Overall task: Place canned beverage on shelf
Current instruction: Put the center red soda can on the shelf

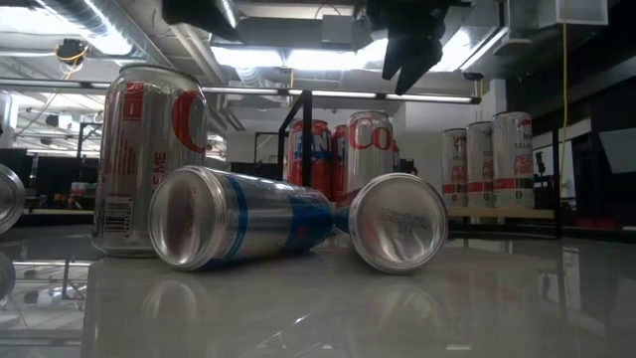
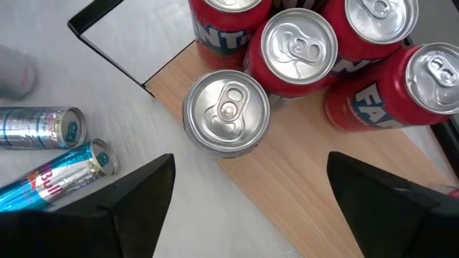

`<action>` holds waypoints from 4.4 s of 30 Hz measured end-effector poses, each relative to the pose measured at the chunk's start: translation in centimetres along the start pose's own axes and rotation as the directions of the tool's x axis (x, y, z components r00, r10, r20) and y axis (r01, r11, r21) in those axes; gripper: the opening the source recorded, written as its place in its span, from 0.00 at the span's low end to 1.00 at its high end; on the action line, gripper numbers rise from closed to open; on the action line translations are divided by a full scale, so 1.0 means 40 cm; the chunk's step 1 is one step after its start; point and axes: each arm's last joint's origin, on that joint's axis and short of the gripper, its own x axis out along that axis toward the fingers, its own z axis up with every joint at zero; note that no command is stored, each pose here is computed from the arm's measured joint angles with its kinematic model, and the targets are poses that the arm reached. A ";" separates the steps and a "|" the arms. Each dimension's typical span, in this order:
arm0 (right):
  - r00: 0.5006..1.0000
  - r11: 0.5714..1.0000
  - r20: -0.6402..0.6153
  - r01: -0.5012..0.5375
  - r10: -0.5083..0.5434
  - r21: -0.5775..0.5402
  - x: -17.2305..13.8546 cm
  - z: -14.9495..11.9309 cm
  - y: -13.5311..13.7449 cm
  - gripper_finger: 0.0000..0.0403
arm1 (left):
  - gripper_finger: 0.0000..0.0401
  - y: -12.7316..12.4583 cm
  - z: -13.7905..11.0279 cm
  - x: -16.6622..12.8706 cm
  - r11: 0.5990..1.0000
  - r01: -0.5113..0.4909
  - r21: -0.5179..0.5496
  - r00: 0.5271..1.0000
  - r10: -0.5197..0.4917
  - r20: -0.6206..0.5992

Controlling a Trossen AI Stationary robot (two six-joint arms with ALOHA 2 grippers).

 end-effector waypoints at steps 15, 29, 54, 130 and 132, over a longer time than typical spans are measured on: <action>1.000 1.000 -0.001 0.000 0.000 -0.001 0.000 0.000 0.000 0.88 | 0.87 -0.081 -0.083 -0.033 0.947 0.085 -0.311 0.982 -0.133 -0.137; 1.000 0.999 -0.018 0.003 -0.004 -0.032 0.000 -0.005 0.001 0.88 | 0.83 -0.188 -0.215 -0.030 0.917 0.081 -0.390 0.853 -0.266 -0.449; 0.995 0.965 -0.028 -0.101 0.097 -0.243 -0.040 -0.076 0.175 0.88 | 0.83 -0.262 -0.322 -0.012 0.874 -0.090 -0.478 0.818 -0.209 -0.535; 0.998 0.959 -0.001 -0.060 0.062 -0.275 -0.047 -0.087 0.195 0.88 | 0.75 -0.271 -0.371 0.134 0.961 -0.143 -0.238 0.896 0.023 -0.444; 0.998 0.959 -0.001 -0.060 0.062 -0.277 -0.047 -0.087 0.195 0.88 | 0.75 -0.270 -0.369 0.136 0.980 -0.111 -0.162 0.904 0.032 -0.427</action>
